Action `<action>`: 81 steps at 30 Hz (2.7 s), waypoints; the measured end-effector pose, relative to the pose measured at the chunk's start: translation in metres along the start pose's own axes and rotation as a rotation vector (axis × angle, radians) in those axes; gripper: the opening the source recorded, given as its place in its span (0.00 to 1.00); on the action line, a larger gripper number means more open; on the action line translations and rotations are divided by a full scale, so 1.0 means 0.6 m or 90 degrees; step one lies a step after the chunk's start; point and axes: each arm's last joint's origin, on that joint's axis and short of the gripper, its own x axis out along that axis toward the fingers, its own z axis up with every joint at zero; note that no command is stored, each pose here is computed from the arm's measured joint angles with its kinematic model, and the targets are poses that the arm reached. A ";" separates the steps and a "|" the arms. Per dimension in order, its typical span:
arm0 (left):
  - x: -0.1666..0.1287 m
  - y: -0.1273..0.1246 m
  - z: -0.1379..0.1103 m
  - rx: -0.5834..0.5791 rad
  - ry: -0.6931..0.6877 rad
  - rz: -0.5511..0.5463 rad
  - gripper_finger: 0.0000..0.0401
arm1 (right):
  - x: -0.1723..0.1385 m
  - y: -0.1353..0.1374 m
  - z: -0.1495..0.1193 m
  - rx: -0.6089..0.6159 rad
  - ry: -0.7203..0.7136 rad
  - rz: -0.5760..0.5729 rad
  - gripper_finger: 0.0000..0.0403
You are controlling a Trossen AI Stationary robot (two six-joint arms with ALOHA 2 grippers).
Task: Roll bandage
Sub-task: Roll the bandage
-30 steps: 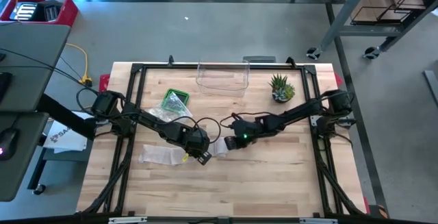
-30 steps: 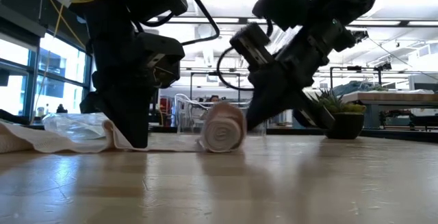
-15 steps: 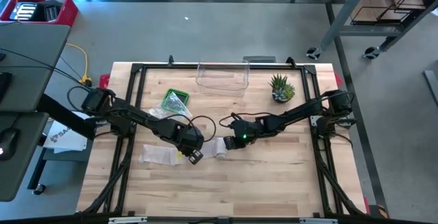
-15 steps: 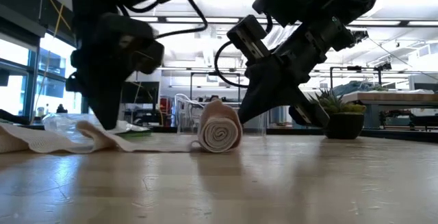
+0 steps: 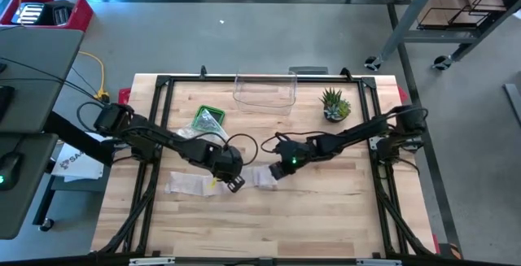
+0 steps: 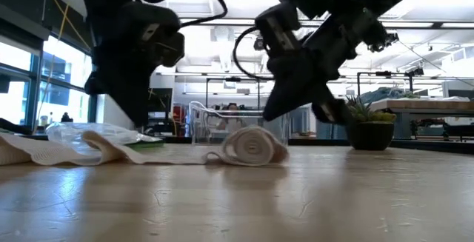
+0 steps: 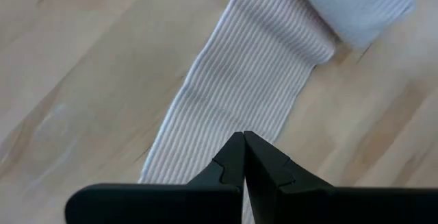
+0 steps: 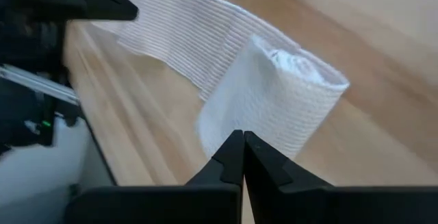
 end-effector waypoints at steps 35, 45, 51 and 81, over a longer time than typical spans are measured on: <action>0.003 0.003 0.142 0.404 -0.168 -0.049 0.46 | -0.114 0.054 -0.009 -0.292 0.027 0.063 0.17; 0.047 -0.008 0.198 0.524 -0.093 -0.198 0.60 | -0.133 0.086 -0.036 -0.381 0.007 -0.055 0.49; 0.088 -0.011 0.222 0.503 0.011 -0.240 0.61 | -0.147 0.101 -0.038 -0.397 0.028 -0.069 0.51; 0.138 -0.040 0.184 0.531 0.069 -0.188 0.04 | -0.170 0.095 -0.043 -0.393 -0.008 -0.132 0.51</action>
